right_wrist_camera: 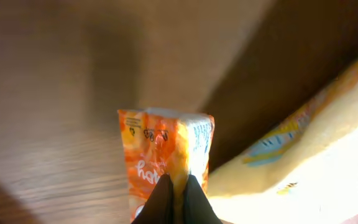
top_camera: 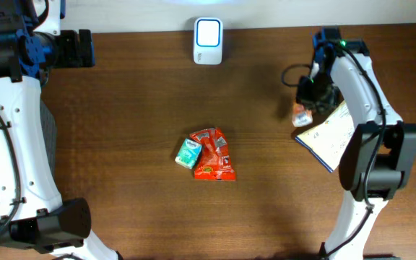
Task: Scan the item barcode
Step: 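Place the orange tissue pack beside the wet-wipe bag at right, then reach the right gripper to the teal tissue pack and grasp it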
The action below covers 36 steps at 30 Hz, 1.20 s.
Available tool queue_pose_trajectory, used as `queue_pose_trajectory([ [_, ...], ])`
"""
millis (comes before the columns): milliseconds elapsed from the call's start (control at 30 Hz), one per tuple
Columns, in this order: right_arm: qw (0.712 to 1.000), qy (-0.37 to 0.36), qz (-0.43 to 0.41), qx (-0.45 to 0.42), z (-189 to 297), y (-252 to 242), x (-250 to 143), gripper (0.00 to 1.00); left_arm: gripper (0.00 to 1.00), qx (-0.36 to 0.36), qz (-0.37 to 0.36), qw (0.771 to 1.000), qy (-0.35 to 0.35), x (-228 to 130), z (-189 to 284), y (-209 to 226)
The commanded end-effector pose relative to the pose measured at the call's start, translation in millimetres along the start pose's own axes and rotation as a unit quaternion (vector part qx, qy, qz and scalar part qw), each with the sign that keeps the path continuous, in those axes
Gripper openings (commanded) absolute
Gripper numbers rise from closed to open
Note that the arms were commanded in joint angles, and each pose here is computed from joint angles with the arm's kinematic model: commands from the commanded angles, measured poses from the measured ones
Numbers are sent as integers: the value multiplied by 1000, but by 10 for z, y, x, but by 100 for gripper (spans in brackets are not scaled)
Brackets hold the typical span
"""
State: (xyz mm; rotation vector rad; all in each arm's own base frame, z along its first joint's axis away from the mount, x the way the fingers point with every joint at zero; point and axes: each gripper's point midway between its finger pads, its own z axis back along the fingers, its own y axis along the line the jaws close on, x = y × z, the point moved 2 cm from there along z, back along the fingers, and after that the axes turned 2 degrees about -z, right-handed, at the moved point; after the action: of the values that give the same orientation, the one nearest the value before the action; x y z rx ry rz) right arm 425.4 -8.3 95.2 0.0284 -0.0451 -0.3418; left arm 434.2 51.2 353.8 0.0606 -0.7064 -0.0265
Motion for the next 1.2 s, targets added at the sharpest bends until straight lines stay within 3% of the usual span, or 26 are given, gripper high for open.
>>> queue_pose_trajectory([
  [0,1000,17,-17,1,-78,-94,-77,41,99,-4,-4,1000,2,-10,-11,7],
  [67,999,23,21,38,-16,26,-89,54,99,-4,-4,1000,2,-10,-11,7],
  [167,993,22,71,88,202,255,-99,65,99,-4,-4,1000,2,-10,-11,7],
  [367,974,15,146,175,684,935,-259,67,99,-4,-4,1000,2,-10,-11,7],
  [567,918,32,253,305,902,1963,-780,66,99,-4,-4,1000,2,-10,-11,7],
  [733,889,44,341,302,814,2559,-1374,56,99,-4,-4,1000,2,-10,-11,7],
  [967,867,119,398,274,270,2935,-2178,56,99,-4,-4,1000,2,-10,-11,7],
  [1167,894,156,363,213,-108,2891,-2344,55,99,-4,-4,1000,2,-10,-11,7],
])
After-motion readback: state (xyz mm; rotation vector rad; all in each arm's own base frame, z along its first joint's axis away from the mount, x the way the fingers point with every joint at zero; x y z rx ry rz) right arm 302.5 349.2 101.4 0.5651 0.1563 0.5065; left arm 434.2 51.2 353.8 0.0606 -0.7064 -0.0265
